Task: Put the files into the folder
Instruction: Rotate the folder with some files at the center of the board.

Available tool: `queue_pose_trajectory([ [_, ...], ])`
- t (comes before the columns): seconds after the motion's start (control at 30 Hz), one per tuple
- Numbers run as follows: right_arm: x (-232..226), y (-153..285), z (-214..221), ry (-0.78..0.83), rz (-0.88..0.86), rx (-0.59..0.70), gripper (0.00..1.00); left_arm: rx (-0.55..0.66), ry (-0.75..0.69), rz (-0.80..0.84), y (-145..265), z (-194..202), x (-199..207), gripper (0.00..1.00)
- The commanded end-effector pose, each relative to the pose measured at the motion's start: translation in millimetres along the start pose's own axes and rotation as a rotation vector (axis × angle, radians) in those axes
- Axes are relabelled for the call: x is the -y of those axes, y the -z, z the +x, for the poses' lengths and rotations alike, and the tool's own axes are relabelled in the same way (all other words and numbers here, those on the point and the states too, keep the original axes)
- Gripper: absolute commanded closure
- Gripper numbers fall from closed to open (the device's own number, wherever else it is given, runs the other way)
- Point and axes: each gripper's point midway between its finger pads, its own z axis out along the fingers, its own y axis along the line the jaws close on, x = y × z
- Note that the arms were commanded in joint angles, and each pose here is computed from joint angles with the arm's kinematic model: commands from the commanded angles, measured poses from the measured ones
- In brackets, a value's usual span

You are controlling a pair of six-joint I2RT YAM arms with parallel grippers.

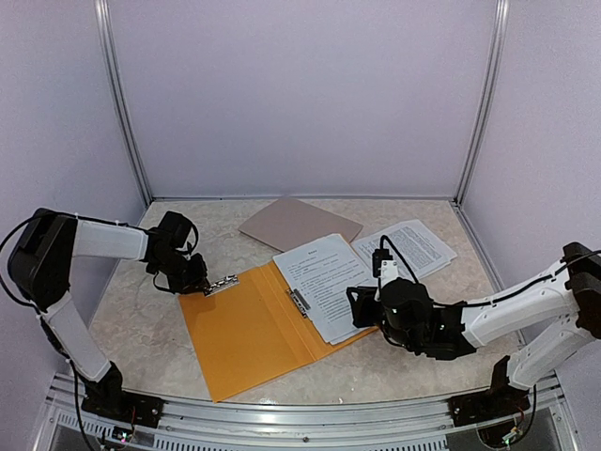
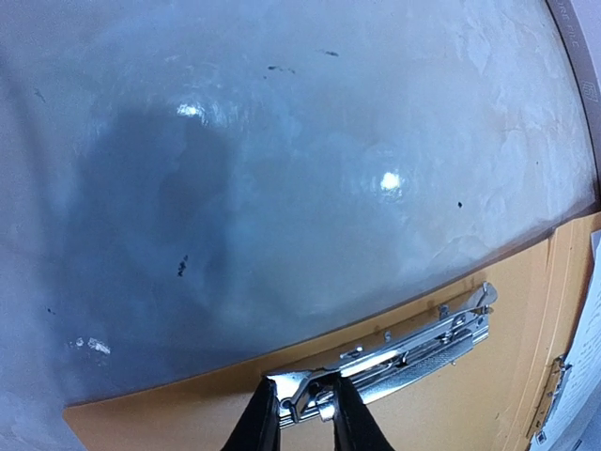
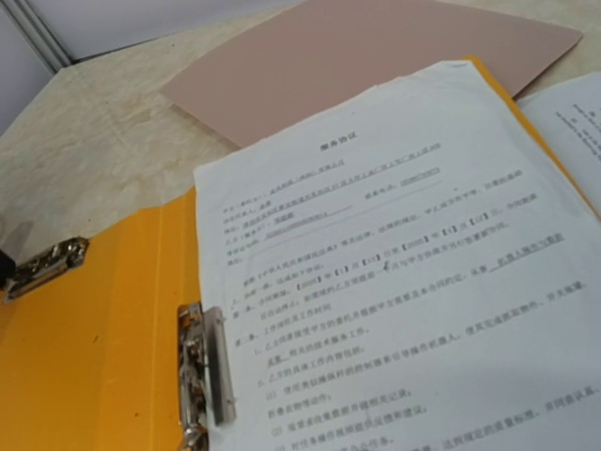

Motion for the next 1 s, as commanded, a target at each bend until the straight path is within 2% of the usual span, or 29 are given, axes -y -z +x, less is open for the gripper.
queue_pose_trajectory([
  [0.0, -4.2, -5.3, -0.3, -0.006, -0.015, -0.005, 0.76, 0.007, -0.016, -0.009, 2.1, -10.0, -2.2, 0.83],
  [0.37, -4.0, -10.5, 7.4, -0.008, -0.024, -0.031, 0.76, -0.025, -0.011, 0.016, -4.1, -4.9, 0.5, 1.00],
  [0.63, -4.6, -13.1, 8.5, -0.007, -0.025, -0.039, 0.76, -0.049, -0.059, 0.082, -4.3, -0.7, 12.4, 1.00],
  [0.97, -9.1, -19.9, -3.3, 0.082, -0.016, -0.035, 0.76, -0.104, -0.251, 0.159, -8.9, 0.8, 35.3, 1.00],
])
